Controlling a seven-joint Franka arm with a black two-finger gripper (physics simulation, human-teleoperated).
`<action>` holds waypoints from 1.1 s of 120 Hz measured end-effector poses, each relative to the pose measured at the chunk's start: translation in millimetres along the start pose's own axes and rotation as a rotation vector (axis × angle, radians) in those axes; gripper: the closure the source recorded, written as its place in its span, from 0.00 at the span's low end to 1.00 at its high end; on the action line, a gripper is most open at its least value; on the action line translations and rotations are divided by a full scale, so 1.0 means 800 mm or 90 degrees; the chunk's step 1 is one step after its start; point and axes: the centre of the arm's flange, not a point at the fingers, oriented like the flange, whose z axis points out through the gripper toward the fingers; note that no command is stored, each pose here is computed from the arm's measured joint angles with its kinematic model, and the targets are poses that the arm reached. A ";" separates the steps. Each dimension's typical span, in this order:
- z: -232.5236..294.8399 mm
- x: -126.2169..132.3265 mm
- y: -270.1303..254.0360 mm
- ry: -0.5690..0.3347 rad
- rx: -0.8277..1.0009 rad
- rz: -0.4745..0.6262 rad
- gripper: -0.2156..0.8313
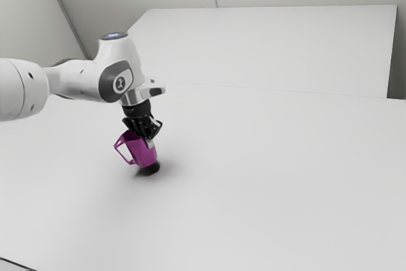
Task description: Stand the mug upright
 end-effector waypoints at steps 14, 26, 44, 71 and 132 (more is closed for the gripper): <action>0.010 0.000 -0.001 0.009 0.012 -0.002 0.96; 0.016 0.003 0.001 0.017 0.017 -0.002 0.96; 0.038 0.013 0.004 0.018 0.018 -0.005 0.96; 0.030 0.018 0.023 0.037 0.017 0.007 0.61; -0.135 0.013 -0.007 0.132 0.044 -0.021 0.24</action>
